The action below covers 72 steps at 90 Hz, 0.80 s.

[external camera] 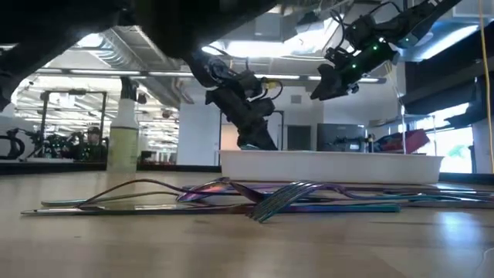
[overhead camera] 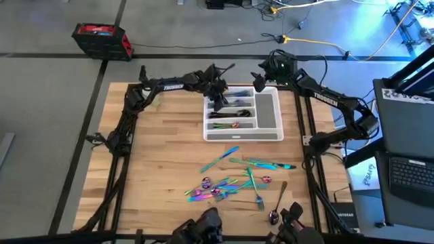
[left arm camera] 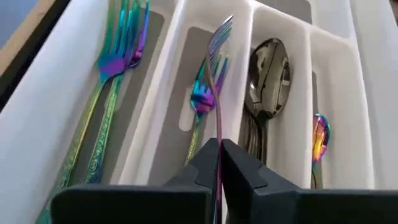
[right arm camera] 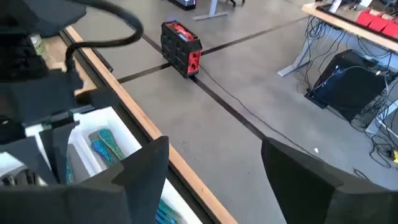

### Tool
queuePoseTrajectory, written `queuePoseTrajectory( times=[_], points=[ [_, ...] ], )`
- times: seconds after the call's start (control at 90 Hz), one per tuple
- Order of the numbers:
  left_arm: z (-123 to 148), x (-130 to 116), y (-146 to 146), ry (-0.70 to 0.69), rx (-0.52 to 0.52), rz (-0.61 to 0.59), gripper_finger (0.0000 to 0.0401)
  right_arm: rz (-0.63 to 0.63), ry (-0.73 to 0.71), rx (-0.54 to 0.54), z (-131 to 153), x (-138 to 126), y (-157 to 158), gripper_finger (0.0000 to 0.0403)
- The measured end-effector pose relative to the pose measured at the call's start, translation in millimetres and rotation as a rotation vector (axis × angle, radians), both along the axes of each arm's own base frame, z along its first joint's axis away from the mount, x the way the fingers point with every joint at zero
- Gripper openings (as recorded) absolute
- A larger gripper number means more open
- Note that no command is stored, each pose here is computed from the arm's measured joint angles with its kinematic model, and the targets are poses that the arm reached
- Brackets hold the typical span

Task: Sort silverware
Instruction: Put the blue fork on the white silverware tray, then put the blue teaspoon on the white silverware tray

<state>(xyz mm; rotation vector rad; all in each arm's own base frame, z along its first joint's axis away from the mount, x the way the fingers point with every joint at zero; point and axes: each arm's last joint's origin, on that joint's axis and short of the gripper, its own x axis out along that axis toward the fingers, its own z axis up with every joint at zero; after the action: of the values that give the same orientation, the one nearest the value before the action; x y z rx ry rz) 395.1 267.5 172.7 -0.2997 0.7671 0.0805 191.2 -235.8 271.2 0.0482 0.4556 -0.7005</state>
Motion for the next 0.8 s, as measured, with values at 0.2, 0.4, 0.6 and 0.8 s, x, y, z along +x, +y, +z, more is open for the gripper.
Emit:
queuePoseTrajectory(
  times=[0.2,0.4,0.6,0.8],
  points=[
    [0.2,-1.6,3.5,0.004,-0.012,0.045,0.0008,0.0,0.004,0.005,-0.5,-0.2,0.1,0.0241],
    [-0.7,-2.1,3.2,0.017,-0.011,0.053,0.007,0.0,0.004,0.005,-0.5,-0.1,0.2,0.0241],
    [15.5,-2.8,0.9,-0.013,0.044,0.053,0.0143,0.132,-0.003,-0.007,1.6,3.3,6.1,0.0239],
    [39.0,-5.0,-23.4,-0.003,0.202,0.07,0.0154,0.439,0.05,-0.136,8.9,34.6,46.7,0.0206]
  ],
)
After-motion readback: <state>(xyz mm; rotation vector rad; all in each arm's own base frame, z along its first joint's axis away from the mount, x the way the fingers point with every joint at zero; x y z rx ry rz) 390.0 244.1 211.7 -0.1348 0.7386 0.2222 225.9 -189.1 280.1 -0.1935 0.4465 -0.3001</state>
